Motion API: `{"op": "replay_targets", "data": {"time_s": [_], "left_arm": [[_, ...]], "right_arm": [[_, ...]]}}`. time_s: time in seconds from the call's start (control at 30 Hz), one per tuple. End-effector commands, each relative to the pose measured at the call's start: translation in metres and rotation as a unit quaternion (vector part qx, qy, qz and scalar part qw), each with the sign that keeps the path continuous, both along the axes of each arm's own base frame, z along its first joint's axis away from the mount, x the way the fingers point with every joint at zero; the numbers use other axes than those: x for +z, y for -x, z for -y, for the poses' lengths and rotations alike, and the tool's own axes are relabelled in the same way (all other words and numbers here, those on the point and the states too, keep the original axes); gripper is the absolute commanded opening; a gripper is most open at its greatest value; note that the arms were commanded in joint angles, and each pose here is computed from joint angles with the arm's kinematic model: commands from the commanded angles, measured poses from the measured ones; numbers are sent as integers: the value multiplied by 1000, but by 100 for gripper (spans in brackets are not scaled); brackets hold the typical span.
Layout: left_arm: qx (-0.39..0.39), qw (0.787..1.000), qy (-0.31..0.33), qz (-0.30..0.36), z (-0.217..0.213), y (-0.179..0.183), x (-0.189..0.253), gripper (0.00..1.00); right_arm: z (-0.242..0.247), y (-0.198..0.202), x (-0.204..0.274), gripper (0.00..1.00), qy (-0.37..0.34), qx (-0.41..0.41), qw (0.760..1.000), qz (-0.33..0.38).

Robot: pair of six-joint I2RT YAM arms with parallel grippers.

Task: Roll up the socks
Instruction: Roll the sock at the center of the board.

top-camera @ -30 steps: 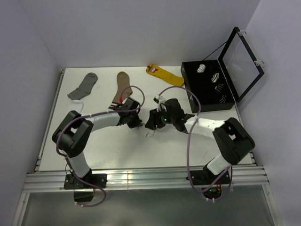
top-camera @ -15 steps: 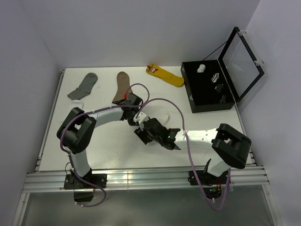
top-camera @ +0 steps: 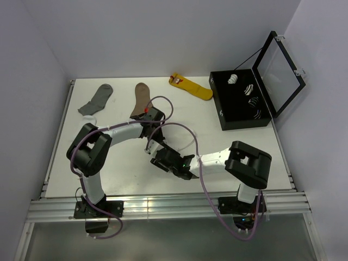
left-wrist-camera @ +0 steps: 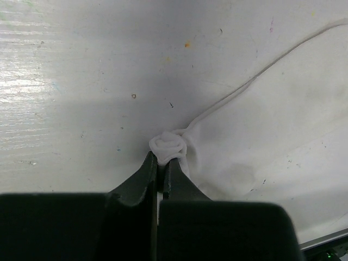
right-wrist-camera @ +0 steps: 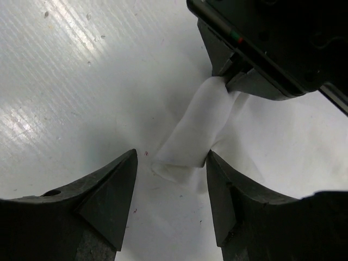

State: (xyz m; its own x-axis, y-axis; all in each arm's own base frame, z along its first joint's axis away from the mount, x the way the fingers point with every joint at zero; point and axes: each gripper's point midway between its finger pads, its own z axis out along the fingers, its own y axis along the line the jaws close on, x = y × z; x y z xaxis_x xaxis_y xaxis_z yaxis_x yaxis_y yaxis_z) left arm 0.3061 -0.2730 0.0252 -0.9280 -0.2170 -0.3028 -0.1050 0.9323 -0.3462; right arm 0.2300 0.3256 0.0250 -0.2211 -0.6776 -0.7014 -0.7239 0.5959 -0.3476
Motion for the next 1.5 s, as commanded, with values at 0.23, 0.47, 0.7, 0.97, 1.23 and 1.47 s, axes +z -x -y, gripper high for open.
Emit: {"op": "replay_targets", "data": {"time_s": [0.23,0.47,0.7,0.97,1.23,1.47], "left_arm": [[-25,999,-23,-31,-8,13,-14,0],[-17,1000,-18,-17,-10,11,-9,0],[45,999,24,15,-17,4,16,25],[121,989,63,65,-38,-4,37,72],[137,978,119,103,-34,-5,55,73],[127,979,130,94,-23,-2,47,72]], "right_arm": [[-12,-19,9,40,-2,-24,999,49],[-10,-13,6,0,-29,-34,999,21],[-1,-7,7,0,-121,-50,988,-76],[10,-18,25,0,-250,-49,948,-193],[13,-25,34,0,-340,-38,884,-317],[22,-30,26,0,-389,-54,832,-391]]}}
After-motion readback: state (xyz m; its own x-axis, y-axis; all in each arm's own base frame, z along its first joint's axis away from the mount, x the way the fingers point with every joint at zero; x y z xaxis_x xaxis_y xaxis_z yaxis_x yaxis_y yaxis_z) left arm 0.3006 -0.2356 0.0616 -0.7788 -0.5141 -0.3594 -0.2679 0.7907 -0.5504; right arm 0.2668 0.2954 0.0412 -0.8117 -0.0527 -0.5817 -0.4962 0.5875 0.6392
